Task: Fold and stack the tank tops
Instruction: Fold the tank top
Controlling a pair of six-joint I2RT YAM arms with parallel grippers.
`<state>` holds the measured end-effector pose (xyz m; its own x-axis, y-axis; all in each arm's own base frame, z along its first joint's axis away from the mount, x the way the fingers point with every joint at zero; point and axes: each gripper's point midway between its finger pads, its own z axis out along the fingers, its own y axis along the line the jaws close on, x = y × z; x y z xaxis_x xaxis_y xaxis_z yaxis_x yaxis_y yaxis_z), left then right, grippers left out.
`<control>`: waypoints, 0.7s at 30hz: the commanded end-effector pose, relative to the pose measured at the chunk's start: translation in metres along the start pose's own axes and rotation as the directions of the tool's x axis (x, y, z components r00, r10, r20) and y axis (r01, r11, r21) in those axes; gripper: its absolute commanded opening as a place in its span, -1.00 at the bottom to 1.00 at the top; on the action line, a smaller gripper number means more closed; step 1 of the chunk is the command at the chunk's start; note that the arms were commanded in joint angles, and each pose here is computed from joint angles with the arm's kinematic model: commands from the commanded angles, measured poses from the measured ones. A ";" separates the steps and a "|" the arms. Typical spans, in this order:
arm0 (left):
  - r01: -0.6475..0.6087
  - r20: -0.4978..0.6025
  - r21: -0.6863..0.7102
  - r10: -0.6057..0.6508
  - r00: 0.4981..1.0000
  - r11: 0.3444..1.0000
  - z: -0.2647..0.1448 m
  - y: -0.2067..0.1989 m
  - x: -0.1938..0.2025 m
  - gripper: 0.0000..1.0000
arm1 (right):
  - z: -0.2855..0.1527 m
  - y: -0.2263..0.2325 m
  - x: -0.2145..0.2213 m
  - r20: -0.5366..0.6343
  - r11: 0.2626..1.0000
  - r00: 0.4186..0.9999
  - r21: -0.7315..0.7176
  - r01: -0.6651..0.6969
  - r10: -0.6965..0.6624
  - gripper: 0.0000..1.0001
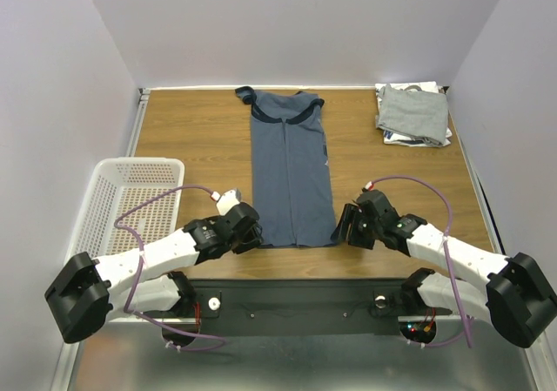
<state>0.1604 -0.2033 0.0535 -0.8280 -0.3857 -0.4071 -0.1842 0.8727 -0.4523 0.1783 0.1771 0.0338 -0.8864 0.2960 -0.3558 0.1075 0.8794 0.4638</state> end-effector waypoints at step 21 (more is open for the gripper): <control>0.034 -0.017 -0.139 -0.036 0.999 0.990 0.031 0.037 0.004 -0.11 | 0.016 0.025 0.001 -0.009 0.999 1.000 -0.051 -0.014 0.013 -0.04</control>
<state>0.1727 -0.1898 0.0227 -0.8185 -0.4273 -0.3839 -0.2746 0.8781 -0.3919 0.1828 0.1944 0.0275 -0.8912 0.3039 -0.3368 0.1114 0.8663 0.4869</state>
